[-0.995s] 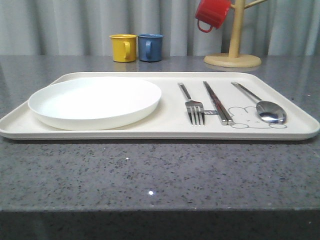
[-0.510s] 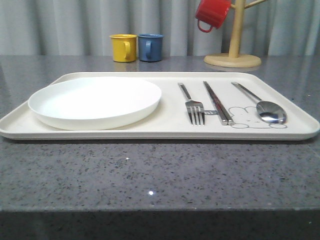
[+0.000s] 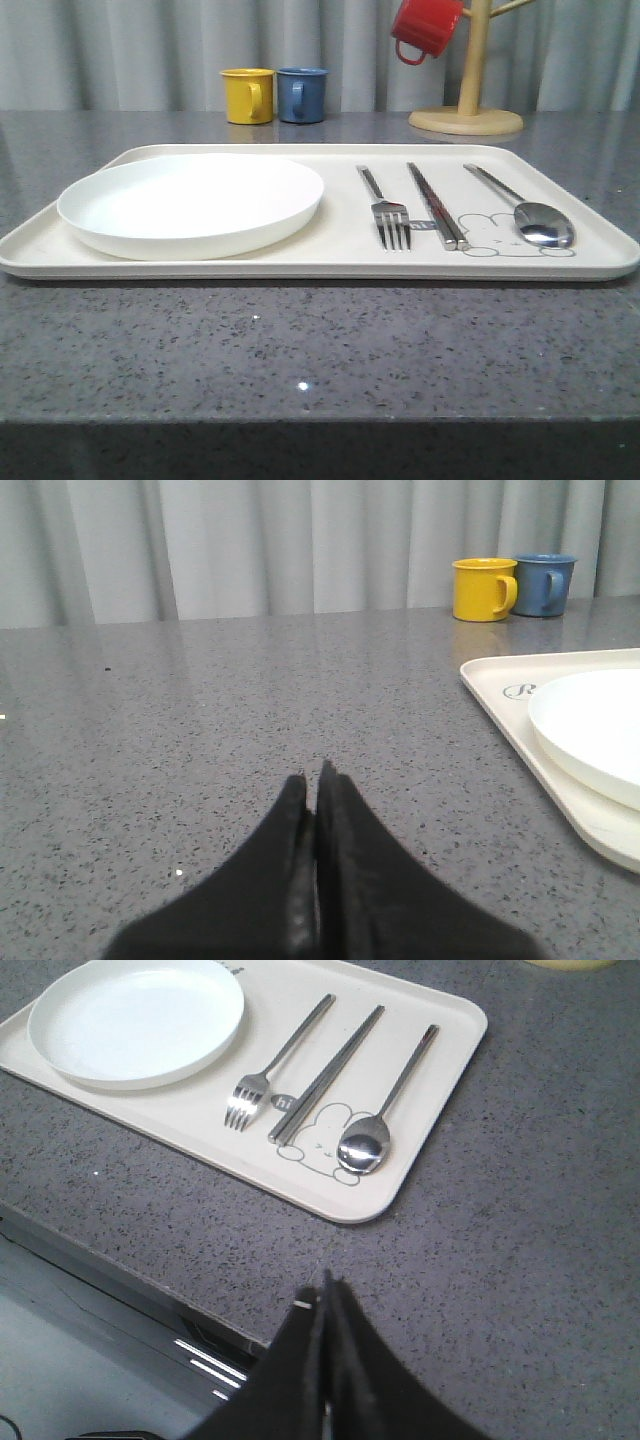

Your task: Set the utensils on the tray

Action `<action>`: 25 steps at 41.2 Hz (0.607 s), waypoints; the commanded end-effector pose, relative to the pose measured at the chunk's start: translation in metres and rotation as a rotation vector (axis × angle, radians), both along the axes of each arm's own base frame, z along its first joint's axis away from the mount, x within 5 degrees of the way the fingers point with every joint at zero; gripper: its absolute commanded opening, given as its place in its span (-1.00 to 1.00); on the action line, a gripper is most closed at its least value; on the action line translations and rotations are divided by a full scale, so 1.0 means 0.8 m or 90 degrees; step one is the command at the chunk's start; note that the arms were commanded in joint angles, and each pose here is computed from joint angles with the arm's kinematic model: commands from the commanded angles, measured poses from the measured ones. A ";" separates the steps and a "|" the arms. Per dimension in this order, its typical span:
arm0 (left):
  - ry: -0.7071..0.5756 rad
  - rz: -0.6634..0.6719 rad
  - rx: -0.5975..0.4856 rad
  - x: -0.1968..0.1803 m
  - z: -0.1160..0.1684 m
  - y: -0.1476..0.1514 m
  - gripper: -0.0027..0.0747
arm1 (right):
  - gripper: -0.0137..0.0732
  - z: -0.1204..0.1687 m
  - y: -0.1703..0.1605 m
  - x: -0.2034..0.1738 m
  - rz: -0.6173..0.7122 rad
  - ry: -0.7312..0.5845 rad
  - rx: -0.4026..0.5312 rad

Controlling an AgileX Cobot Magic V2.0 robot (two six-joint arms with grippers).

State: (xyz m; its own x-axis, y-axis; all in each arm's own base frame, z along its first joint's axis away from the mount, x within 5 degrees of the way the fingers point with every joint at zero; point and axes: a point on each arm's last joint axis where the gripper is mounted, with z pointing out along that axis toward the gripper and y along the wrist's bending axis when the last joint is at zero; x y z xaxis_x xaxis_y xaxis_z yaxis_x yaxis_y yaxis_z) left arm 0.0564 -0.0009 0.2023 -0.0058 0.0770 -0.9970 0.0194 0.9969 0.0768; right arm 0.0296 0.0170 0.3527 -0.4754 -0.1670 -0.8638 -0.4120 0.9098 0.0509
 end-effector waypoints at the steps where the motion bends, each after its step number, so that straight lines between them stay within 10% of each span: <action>1: -0.069 -0.007 -0.001 -0.003 0.012 -0.001 -0.98 | -0.84 0.005 -0.006 -0.004 -0.029 -0.076 0.013; 25: -0.069 -0.007 -0.001 -0.003 0.012 -0.001 -0.98 | -0.84 -0.154 -0.016 0.022 -0.222 -0.326 0.069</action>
